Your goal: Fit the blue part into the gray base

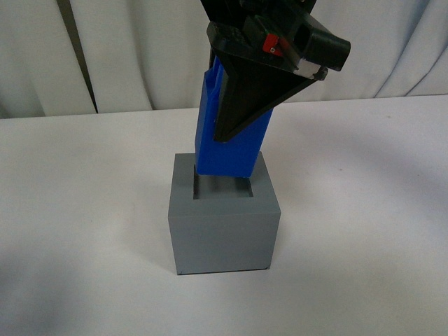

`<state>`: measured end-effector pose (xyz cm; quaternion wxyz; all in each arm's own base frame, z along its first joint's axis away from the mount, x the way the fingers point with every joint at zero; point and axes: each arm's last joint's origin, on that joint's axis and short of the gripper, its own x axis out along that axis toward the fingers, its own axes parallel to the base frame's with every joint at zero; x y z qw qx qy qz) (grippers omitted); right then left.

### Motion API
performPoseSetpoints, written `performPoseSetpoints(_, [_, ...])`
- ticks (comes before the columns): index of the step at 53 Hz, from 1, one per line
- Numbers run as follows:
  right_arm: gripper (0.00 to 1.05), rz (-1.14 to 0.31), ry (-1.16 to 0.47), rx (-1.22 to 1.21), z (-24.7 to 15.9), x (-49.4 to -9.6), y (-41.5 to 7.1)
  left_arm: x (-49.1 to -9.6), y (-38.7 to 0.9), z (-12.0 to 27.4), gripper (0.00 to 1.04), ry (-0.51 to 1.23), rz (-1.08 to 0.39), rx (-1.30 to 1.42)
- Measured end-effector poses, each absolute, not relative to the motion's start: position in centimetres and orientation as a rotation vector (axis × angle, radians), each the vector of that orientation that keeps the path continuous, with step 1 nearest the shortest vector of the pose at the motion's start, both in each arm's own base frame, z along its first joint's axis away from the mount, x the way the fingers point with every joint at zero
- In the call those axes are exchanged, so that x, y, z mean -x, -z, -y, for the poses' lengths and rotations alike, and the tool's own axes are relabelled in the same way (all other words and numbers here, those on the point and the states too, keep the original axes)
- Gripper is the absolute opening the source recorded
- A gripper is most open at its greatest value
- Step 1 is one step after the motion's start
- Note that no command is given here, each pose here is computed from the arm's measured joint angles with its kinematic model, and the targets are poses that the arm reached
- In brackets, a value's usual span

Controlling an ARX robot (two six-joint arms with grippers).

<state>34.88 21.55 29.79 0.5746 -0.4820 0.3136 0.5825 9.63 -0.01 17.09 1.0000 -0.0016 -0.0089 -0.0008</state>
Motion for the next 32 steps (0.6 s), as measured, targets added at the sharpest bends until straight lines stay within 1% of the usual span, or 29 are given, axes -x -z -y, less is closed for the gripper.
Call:
performPoseSetpoints(14, [0.47, -0.762, -1.362, 1.134, -22.0, -35.3, -28.8, -9.6, -17.1, 0.0, 0.99, 0.001, 0.018, 0.003])
performPoseSetpoints(32, [0.47, -0.762, -1.365, 1.135, -22.8, -35.3, -28.2, -9.6, -17.1, 0.0, 0.99, 0.002, 0.018, 0.003])
